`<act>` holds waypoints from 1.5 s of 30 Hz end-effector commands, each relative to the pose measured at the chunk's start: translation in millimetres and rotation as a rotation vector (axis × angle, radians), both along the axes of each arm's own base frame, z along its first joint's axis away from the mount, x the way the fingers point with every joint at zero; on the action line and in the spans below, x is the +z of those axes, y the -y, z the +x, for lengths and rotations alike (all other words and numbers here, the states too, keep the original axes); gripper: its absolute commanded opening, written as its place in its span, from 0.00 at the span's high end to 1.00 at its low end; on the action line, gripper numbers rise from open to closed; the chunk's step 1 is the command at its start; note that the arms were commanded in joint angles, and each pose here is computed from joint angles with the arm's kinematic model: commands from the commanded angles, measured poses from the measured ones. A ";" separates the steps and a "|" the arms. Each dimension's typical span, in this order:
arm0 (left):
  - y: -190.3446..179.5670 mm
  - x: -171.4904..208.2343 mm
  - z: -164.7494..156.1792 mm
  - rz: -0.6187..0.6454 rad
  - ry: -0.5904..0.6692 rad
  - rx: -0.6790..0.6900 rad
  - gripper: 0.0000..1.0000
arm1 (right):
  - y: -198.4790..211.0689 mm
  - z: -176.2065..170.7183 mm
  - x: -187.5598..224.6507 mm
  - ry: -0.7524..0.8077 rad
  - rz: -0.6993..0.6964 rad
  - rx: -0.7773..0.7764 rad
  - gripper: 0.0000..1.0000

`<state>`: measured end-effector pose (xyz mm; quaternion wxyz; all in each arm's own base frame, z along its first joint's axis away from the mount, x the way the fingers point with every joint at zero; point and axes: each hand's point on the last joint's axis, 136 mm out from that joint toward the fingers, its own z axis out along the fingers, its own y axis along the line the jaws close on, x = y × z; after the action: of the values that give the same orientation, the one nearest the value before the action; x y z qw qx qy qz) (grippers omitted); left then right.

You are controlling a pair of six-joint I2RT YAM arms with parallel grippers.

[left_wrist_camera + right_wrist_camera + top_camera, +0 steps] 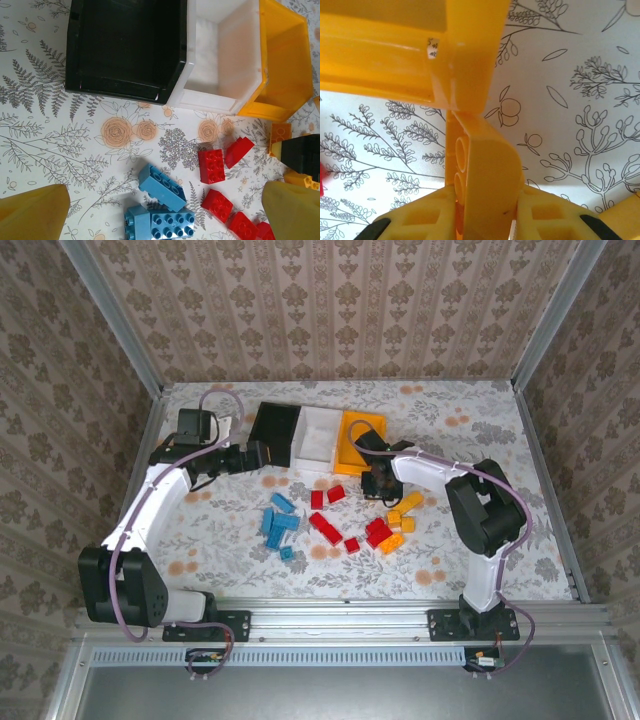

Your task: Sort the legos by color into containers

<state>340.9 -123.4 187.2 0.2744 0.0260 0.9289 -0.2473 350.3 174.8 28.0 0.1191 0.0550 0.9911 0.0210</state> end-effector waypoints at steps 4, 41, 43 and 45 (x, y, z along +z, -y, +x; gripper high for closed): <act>0.6 -5.8 -1.6 -0.008 -0.006 -0.020 0.00 | 15.9 -7.2 27.9 0.062 -0.029 -0.016 0.77; 21.6 -20.7 -5.7 -0.057 -0.049 -0.101 0.00 | -27.5 144.1 64.1 0.151 -0.009 0.078 0.68; 23.2 -20.6 -6.2 -0.059 -0.050 -0.106 0.00 | -25.8 145.2 62.5 0.147 -0.007 0.074 0.62; 24.5 -20.4 -6.8 -0.059 -0.050 -0.110 0.00 | -25.0 144.9 65.5 0.147 -0.005 0.074 0.58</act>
<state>338.3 -141.1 169.6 0.2456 0.0498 0.9268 -0.2797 496.9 201.2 90.3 0.2005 0.0199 0.9791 0.0274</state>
